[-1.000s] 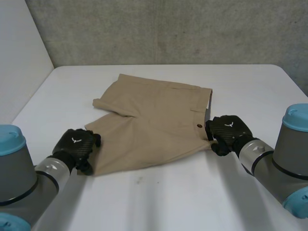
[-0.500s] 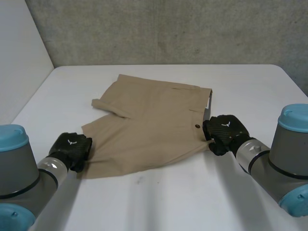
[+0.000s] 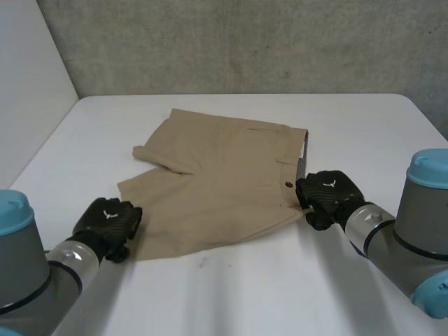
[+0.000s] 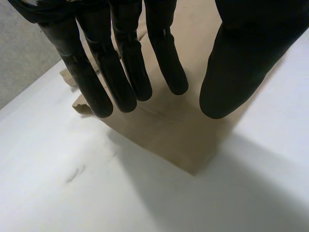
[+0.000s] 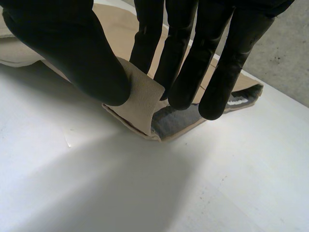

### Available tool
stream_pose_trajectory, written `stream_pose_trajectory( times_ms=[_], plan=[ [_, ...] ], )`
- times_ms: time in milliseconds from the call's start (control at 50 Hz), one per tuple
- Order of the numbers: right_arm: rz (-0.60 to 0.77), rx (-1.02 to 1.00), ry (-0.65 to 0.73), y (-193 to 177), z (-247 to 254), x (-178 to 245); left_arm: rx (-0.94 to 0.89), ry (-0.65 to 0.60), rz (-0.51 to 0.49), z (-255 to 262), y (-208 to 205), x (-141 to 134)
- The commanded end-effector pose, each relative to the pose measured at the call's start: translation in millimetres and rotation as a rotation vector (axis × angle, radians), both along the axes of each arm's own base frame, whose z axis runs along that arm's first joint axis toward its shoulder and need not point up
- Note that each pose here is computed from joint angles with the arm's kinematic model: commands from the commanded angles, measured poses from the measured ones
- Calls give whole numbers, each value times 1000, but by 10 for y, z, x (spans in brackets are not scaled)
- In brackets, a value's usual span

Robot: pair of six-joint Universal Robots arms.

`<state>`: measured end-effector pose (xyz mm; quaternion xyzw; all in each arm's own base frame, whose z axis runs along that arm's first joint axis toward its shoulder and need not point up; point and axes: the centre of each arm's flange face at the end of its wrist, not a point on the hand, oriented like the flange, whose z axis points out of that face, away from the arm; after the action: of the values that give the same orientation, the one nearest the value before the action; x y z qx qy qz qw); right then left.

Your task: Fold the shorts.

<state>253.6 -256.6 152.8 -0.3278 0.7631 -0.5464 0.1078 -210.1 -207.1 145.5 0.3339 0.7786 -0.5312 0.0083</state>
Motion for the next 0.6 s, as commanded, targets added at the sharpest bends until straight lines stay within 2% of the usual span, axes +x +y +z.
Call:
stream_pose_trajectory(
  times_ms=[20, 280, 600],
  plan=[
    [-7, 0, 0, -20, -2, -19, 21, -9, 0, -34, 114, 52],
    [-1, 3, 1, -6, -15, -7, 66, -22, 38, -229, -80, 95],
    [-2, 9, 3, 1, -31, -19, 57, -20, 34, -256, -160, 60]
  ],
)
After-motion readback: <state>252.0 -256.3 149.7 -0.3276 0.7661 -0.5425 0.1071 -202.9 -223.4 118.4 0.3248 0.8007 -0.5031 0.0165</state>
